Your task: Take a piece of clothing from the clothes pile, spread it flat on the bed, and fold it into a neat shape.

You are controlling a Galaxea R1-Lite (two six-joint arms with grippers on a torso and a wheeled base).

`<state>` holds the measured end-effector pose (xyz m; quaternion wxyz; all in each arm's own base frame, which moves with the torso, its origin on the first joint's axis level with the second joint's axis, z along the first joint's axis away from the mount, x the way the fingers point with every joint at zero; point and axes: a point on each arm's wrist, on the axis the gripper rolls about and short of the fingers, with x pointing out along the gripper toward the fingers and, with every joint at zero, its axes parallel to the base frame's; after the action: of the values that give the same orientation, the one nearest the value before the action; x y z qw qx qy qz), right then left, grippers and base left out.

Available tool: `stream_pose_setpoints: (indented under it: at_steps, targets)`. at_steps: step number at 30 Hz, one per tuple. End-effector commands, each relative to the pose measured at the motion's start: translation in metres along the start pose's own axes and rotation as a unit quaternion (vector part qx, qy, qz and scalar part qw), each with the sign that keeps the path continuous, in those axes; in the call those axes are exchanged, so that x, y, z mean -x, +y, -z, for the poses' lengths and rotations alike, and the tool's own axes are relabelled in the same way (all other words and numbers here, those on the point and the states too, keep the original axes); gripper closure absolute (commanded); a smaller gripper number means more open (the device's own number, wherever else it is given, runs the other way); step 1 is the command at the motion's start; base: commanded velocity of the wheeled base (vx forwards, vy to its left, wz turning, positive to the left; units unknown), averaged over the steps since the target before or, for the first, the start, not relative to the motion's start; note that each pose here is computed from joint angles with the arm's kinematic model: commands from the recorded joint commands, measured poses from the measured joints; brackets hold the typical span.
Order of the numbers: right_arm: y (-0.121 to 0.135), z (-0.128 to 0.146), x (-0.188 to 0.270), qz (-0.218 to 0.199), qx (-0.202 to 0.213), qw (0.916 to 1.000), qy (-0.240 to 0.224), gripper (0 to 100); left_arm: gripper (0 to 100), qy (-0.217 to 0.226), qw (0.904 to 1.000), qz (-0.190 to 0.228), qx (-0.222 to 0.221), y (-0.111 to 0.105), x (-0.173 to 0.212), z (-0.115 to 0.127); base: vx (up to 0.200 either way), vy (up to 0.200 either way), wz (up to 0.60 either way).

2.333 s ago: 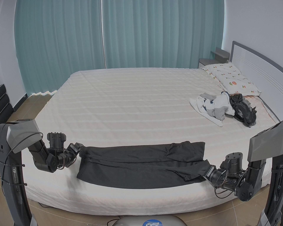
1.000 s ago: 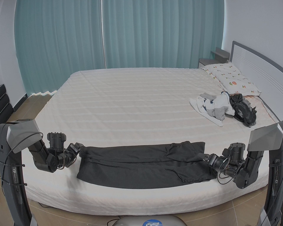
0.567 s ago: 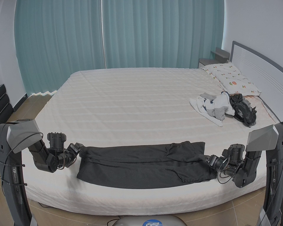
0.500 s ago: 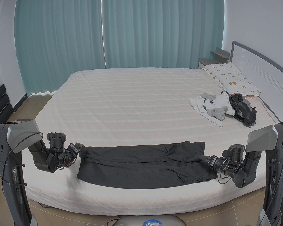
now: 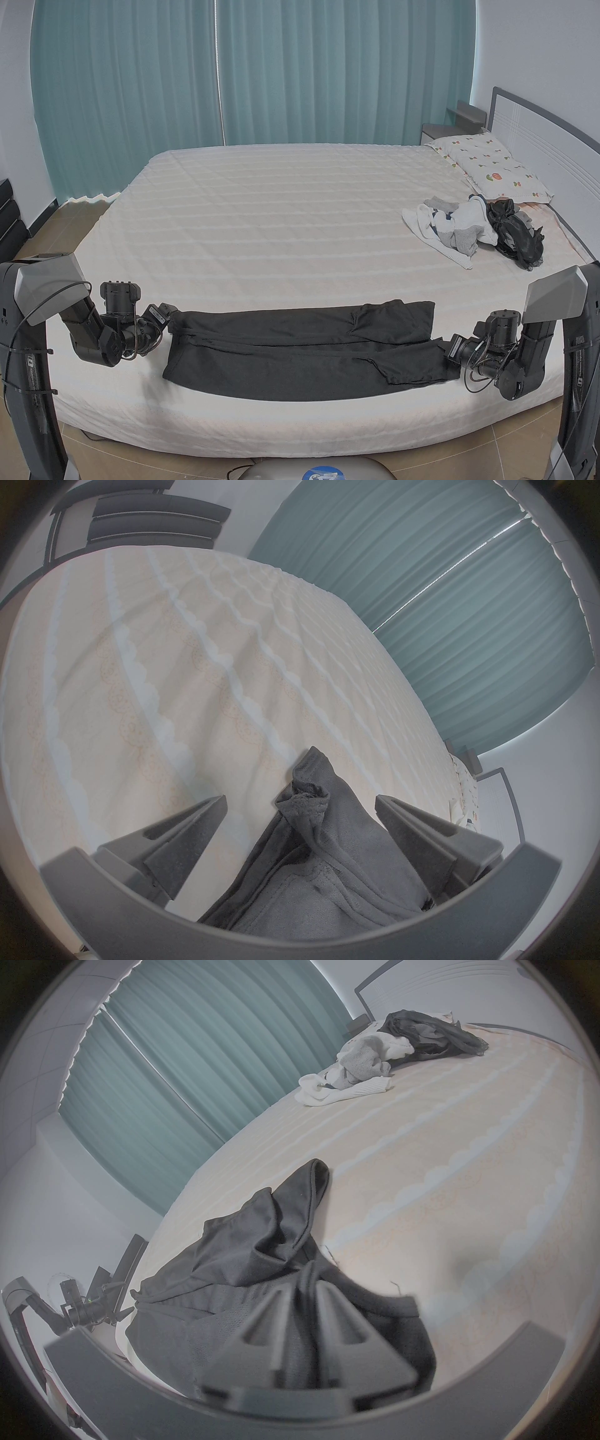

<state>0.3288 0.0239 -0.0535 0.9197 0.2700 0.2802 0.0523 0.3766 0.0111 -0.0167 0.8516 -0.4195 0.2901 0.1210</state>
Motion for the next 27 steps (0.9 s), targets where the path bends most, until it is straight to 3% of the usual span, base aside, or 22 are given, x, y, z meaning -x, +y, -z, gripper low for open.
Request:
stream_pose_setpoints:
  at_steps: [1,8,9,15,21,26,27]
  targets:
    - [-0.007,-0.002,0.002,0.008,-0.006,0.9999,-0.003,100,0,-0.001,1.0,-0.001,0.0,0.0,0.0,0.0,0.0,0.0,0.0]
    - [-0.008,0.001,0.003,0.009,-0.009,0.9999,0.007,100,0,-0.002,1.0,0.002,-0.005,-0.001,-0.002,0.003,0.0,0.0,0.0]
    - [-0.008,0.001,0.003,0.007,-0.013,0.9999,0.006,0,0,-0.001,1.0,0.002,-0.006,-0.001,-0.002,0.003,0.0,0.0,0.0]
    - [-0.008,0.0,0.005,0.009,-0.018,0.9998,0.003,0,0,0.002,0.9999,0.005,-0.009,-0.004,0.0,0.006,0.0,0.0,0.0]
    - [-0.004,-0.009,0.009,0.006,-0.073,0.9972,-0.016,0,0,-0.003,0.9996,-0.002,-0.027,-0.012,-0.007,0.019,0.0,0.0,0.0]
    - [-0.001,-0.013,0.01,0.012,-0.074,0.9967,-0.031,0,0,-0.003,0.9994,-0.004,-0.035,-0.014,-0.009,0.023,0.0,0.0,0.0]
    - [0.0,-0.014,0.01,0.013,-0.074,0.9966,-0.034,0,100,-0.001,0.9994,-0.005,-0.035,-0.014,-0.009,0.024,0.0,0.0,0.0]
